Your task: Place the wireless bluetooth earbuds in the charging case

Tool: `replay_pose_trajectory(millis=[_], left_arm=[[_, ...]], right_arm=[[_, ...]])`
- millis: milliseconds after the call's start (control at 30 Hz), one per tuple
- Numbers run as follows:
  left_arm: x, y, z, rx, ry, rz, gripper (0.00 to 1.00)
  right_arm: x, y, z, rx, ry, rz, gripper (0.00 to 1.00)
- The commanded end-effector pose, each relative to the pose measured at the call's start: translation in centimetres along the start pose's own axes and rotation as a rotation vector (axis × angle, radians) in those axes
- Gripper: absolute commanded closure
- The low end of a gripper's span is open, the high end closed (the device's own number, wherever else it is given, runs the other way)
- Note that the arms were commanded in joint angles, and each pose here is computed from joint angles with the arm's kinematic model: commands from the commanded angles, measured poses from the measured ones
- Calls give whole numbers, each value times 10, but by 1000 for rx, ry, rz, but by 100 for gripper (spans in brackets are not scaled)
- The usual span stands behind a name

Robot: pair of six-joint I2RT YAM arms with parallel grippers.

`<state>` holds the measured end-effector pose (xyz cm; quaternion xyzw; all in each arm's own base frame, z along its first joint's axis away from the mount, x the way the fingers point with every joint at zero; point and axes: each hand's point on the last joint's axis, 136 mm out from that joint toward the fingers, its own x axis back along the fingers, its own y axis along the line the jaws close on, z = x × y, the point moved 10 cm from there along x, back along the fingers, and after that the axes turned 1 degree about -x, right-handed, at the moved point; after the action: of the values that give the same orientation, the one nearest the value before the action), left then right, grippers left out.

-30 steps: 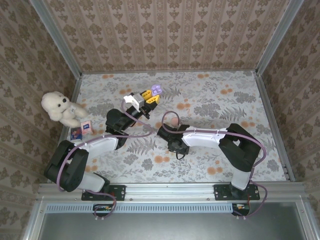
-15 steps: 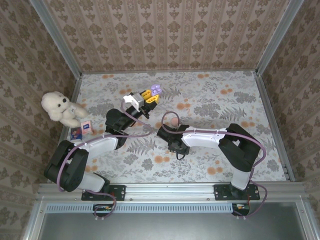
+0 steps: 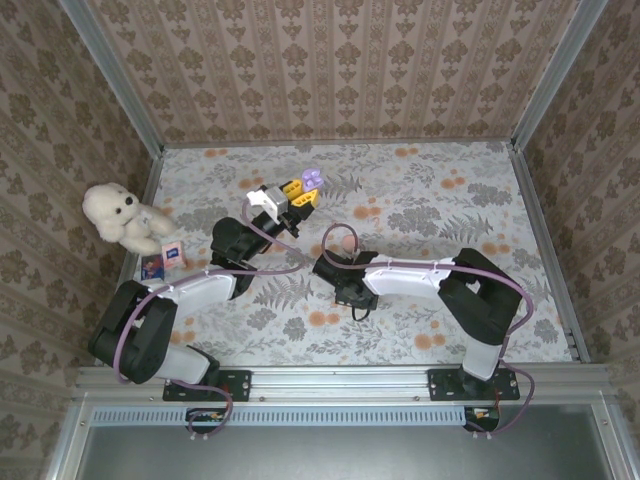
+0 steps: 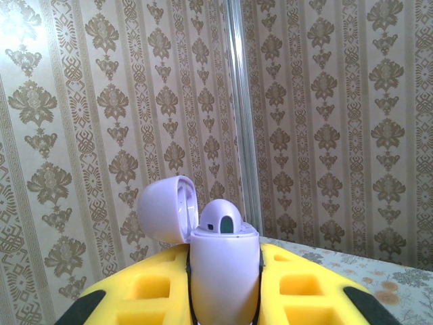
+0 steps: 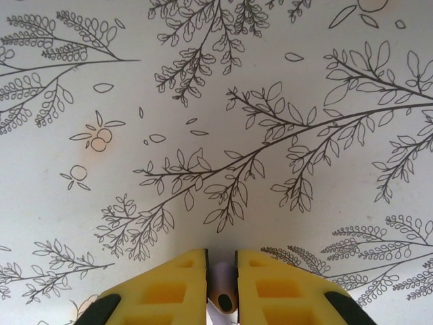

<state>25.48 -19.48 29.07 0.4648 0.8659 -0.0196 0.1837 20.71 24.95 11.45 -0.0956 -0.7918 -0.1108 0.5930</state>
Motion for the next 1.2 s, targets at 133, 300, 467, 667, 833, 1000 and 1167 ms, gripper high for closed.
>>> replay_pose_trajectory(millis=[133,300,467,667,833,1000,1167], left_arm=[[1,0,-15,-19,-61,3,100],[0,0,-14,-17,-61,5,100],[0,1,-16,-15,-66,13,100],[-4,0,-19,-1,-74,34,100],[-9,1,-21,18,-81,56,100],[-16,0,-24,39,-91,83,100],[-26,-3,-28,71,-105,132,100]], right_arm=[[30,-9,-7,-27,-100,-64,85],[56,-13,-18,-38,-180,-133,85],[96,-20,-39,-51,-298,-257,84],[168,-39,-77,-85,-518,-495,84],[223,-51,-101,-82,-693,-668,83],[268,-57,-115,-36,-853,-835,83],[292,-53,-123,43,-949,-983,82]])
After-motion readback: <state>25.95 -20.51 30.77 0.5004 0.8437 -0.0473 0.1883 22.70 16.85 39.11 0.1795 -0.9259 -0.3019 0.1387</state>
